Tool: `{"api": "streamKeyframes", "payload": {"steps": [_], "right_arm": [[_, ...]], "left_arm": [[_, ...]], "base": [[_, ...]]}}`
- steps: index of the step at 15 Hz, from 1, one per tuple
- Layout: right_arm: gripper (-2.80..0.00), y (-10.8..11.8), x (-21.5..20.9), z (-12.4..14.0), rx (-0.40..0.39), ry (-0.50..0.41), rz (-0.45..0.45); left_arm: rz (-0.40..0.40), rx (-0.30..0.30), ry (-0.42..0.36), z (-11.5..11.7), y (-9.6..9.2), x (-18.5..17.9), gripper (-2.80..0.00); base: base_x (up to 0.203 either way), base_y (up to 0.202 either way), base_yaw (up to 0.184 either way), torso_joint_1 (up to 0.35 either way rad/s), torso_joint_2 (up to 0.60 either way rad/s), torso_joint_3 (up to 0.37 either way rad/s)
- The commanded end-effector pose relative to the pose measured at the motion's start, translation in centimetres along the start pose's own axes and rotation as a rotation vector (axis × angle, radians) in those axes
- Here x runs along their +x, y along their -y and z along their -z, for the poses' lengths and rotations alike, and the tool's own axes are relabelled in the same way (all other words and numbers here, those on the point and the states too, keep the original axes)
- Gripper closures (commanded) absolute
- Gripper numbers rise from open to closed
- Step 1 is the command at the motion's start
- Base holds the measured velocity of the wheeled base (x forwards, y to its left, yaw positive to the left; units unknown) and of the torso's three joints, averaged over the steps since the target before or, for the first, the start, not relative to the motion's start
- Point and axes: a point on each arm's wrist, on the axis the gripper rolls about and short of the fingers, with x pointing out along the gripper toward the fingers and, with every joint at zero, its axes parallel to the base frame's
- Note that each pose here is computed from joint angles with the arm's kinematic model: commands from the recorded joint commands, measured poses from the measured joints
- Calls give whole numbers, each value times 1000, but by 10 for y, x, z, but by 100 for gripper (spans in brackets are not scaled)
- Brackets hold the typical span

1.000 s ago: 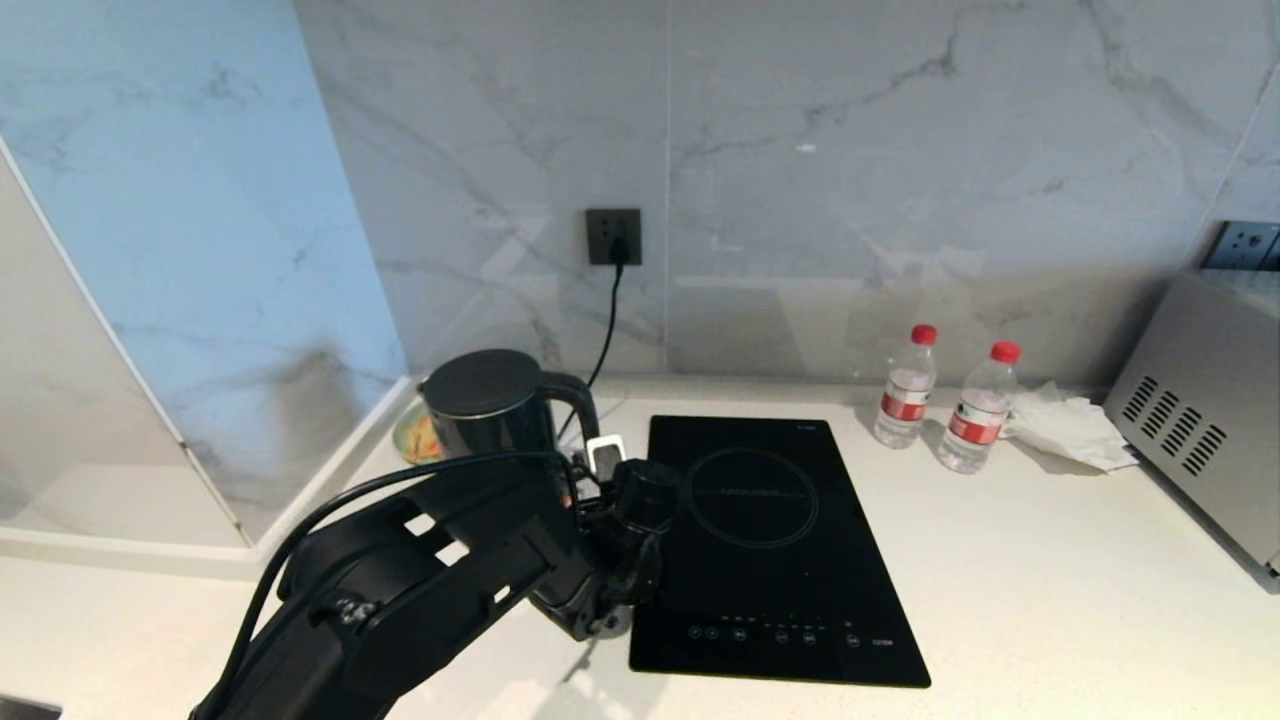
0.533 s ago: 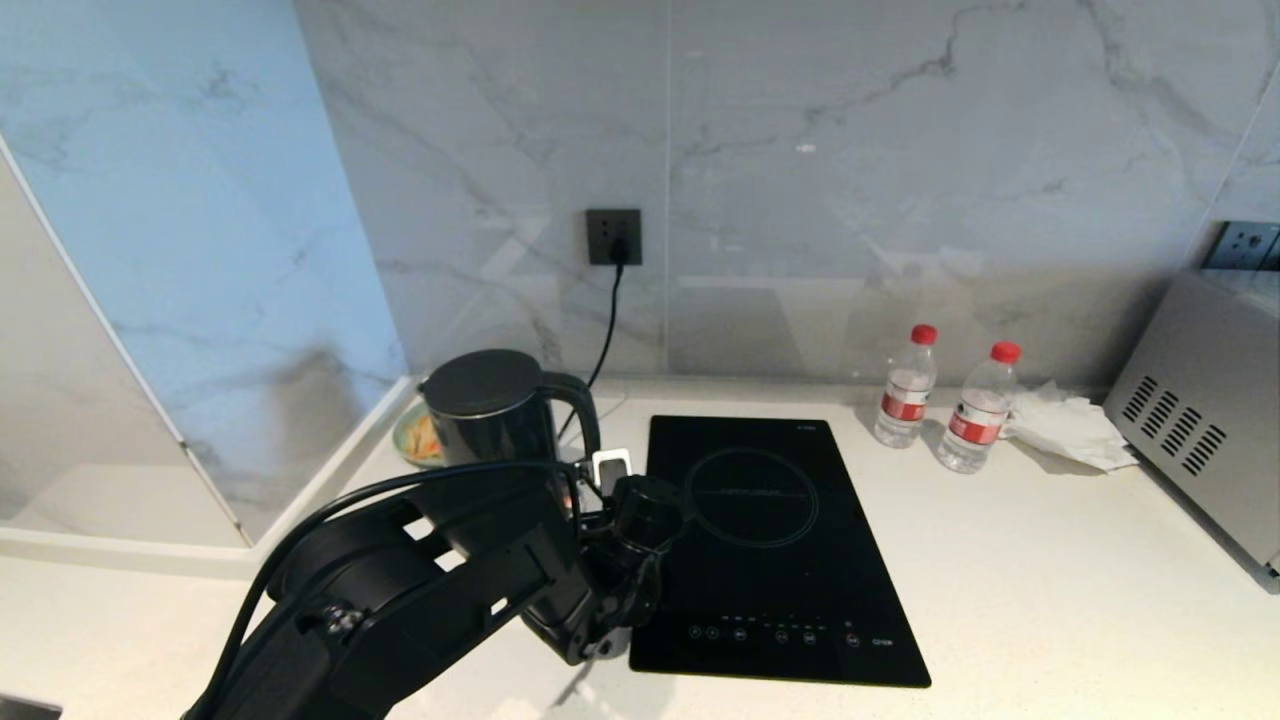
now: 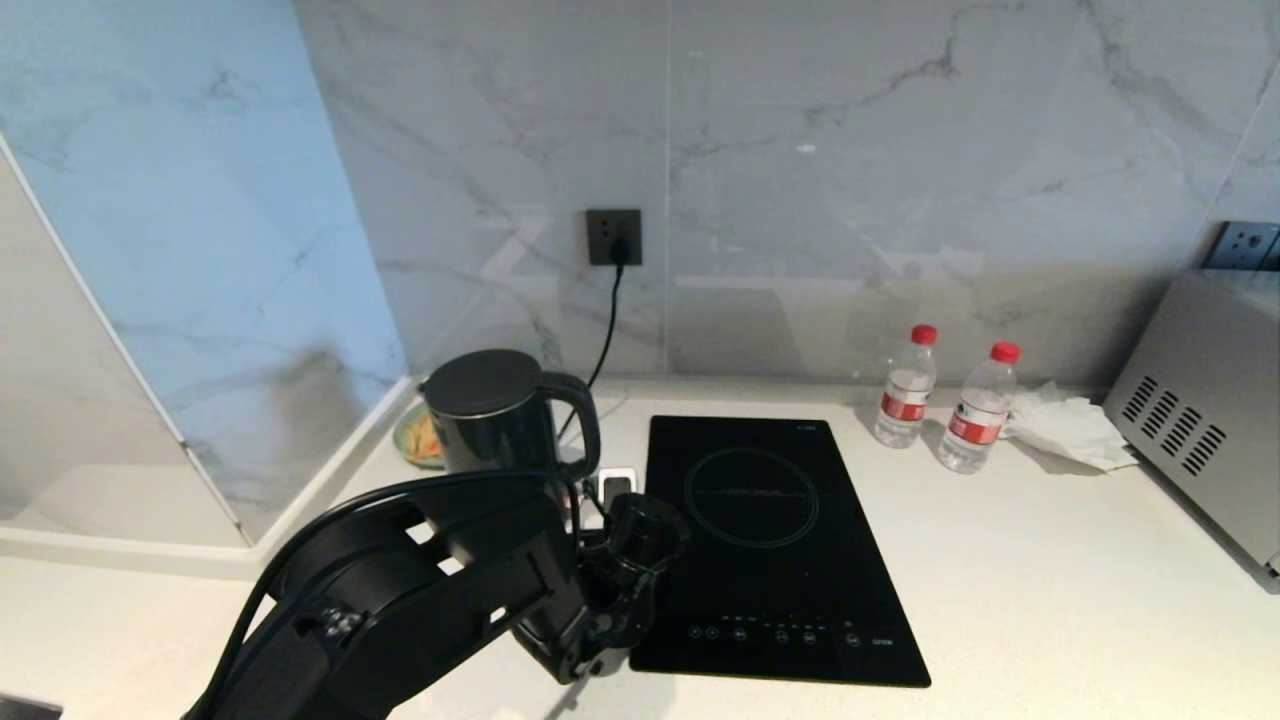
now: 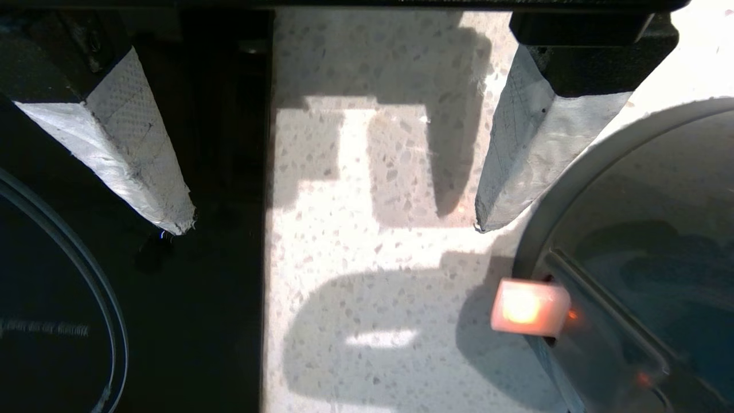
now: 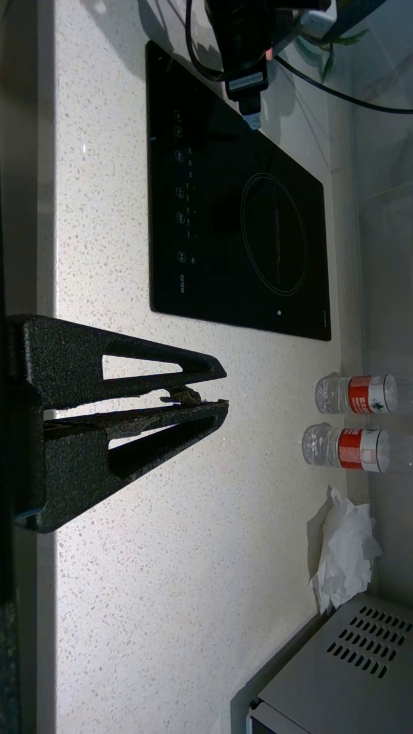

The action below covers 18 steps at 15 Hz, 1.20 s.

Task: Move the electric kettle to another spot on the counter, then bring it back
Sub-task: Finish boiling water

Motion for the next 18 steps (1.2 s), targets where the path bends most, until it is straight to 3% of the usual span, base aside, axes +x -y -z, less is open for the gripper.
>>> {"api": "streamKeyframes", "payload": {"steps": [1, 4, 6, 11, 18], "right_arm": [[0, 0, 0, 0, 0, 1, 0], [0, 0, 0, 0, 0, 1, 0], [0, 0, 0, 0, 0, 1, 0], [0, 0, 0, 0, 0, 1, 0], [0, 0, 0, 0, 0, 1, 0]], "left_arm": [[-3, 10, 5, -1, 0, 0, -280], [5, 74, 3, -2, 0, 1, -280], [53, 86, -11, -1, 1, 2, -280], [61, 80, 1, -6, 7, 7, -280], [7, 89, -4, -7, 1, 12, -280]], "base": [[0, 0, 0, 0, 0, 0], [0, 0, 0, 0, 0, 0], [0, 0, 0, 0, 0, 0], [0, 0, 0, 0, 0, 0], [0, 0, 0, 0, 0, 0]]}}
